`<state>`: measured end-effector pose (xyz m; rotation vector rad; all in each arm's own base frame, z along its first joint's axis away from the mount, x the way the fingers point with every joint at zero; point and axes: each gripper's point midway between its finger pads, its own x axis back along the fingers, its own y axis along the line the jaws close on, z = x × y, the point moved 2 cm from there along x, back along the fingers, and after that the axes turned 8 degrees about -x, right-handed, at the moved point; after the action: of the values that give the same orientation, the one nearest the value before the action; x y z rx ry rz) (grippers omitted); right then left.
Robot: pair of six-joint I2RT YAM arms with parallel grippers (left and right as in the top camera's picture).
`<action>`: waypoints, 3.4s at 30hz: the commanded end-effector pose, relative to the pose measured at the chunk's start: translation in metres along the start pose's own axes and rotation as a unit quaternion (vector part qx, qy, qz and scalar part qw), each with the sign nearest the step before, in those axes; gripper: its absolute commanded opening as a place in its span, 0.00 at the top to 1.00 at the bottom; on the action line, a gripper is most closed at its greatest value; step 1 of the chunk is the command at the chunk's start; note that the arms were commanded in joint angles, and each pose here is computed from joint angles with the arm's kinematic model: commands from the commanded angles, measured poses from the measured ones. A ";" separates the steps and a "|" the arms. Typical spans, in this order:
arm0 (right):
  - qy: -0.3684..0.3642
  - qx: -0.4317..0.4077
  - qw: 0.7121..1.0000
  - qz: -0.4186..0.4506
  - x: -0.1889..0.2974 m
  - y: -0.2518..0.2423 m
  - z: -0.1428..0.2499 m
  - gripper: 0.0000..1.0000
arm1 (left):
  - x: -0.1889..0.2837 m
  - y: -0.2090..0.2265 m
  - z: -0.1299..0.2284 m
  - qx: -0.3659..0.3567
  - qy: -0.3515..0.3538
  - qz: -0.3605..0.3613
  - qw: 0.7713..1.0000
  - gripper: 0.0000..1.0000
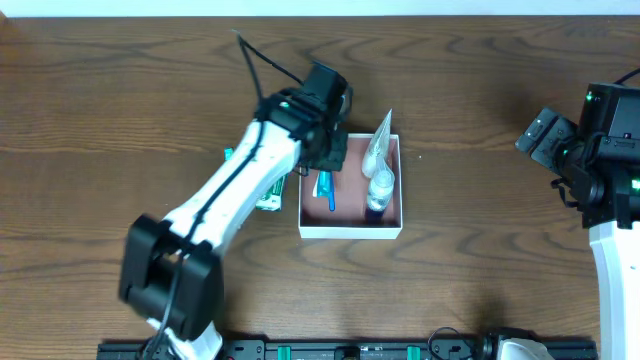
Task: Pack container
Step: 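Place the toothpaste tube into the box beside the razor, then grasp the green toothbrush with the left gripper, then lower the toothbrush into the box and release it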
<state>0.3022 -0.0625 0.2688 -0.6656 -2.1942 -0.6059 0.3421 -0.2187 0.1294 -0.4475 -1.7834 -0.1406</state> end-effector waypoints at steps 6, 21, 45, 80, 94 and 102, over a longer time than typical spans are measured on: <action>-0.004 -0.001 1.000 0.002 0.001 -0.001 -0.003 0.01 | -0.050 -0.004 0.019 0.036 0.064 -0.030 0.997 0.89; -0.004 -0.001 1.000 0.002 0.001 -0.001 -0.003 0.01 | -0.037 -0.010 0.010 0.042 0.051 -0.026 0.997 0.73; -0.004 -0.001 1.000 0.002 0.001 -0.001 -0.003 0.01 | 0.043 0.168 0.065 0.143 0.081 -0.142 0.976 0.18; -0.004 -0.001 1.000 0.002 0.001 -0.001 -0.003 0.01 | -0.073 0.200 0.094 0.115 0.189 -0.058 0.973 0.94; -0.004 -0.001 1.000 0.002 0.001 -0.001 -0.003 0.01 | 0.036 0.151 0.053 0.109 0.105 -0.017 0.988 0.94; -0.004 -0.001 1.000 0.002 0.001 -0.001 -0.003 0.01 | 0.080 0.050 0.015 -0.014 -0.022 0.036 0.999 0.94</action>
<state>0.3022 -0.0625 0.2688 -0.6656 -2.1942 -0.6059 0.3384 -0.1196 0.1937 -0.4532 -1.8170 -0.1160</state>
